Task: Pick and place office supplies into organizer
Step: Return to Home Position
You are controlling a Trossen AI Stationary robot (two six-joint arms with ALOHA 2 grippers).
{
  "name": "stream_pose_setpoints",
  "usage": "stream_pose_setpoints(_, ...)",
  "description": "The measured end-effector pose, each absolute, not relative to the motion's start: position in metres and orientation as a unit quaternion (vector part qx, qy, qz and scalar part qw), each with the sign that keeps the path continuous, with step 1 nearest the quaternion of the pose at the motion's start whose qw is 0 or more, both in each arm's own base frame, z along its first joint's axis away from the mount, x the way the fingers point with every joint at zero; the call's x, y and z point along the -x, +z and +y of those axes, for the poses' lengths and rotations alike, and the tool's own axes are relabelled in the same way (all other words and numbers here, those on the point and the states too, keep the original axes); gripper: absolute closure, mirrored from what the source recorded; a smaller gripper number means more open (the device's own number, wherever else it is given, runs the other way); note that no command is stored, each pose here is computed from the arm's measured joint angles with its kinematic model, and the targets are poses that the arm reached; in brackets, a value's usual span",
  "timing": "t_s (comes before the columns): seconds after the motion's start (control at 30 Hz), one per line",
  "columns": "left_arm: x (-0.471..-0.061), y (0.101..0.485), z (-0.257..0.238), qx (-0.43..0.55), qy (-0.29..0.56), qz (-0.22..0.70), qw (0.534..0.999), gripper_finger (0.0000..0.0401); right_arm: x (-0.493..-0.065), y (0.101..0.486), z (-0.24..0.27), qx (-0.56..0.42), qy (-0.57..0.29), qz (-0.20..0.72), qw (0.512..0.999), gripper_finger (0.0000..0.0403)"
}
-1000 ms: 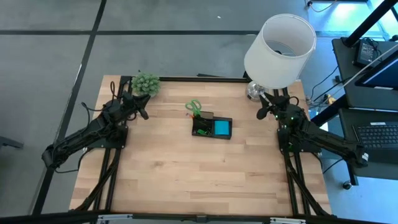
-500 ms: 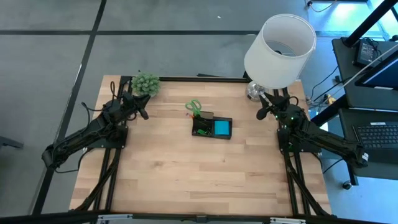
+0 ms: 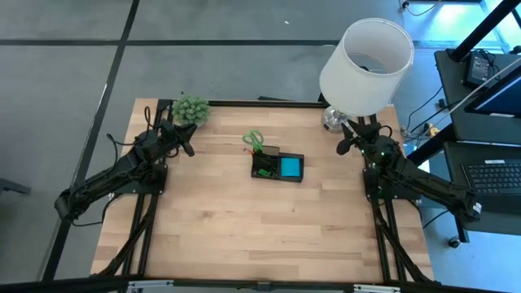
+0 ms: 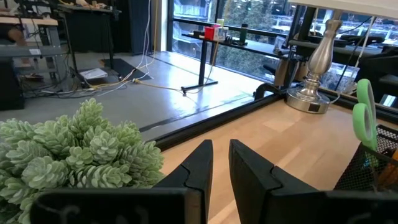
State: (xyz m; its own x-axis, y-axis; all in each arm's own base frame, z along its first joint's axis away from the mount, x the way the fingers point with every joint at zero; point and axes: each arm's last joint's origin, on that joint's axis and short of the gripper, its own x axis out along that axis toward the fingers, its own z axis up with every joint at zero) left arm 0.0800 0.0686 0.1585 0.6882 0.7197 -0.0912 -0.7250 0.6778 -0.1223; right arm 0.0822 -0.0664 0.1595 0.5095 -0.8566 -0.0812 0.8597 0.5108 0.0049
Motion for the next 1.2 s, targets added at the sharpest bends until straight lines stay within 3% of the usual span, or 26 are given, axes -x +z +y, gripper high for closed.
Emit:
stream_pose_setpoints(0.37,-0.08,0.159,0.069,0.074,0.394,0.018,0.916,0.0354,-0.069,0.176,-0.065,0.016,-0.519,-0.043,0.854,0.0263)
stream_pose_setpoints(1.2,-0.08,0.159,0.069,0.074,0.394,0.017,0.916,0.0354,-0.067,0.174,-0.067,0.017,-0.533,-0.032,0.845,0.0263)
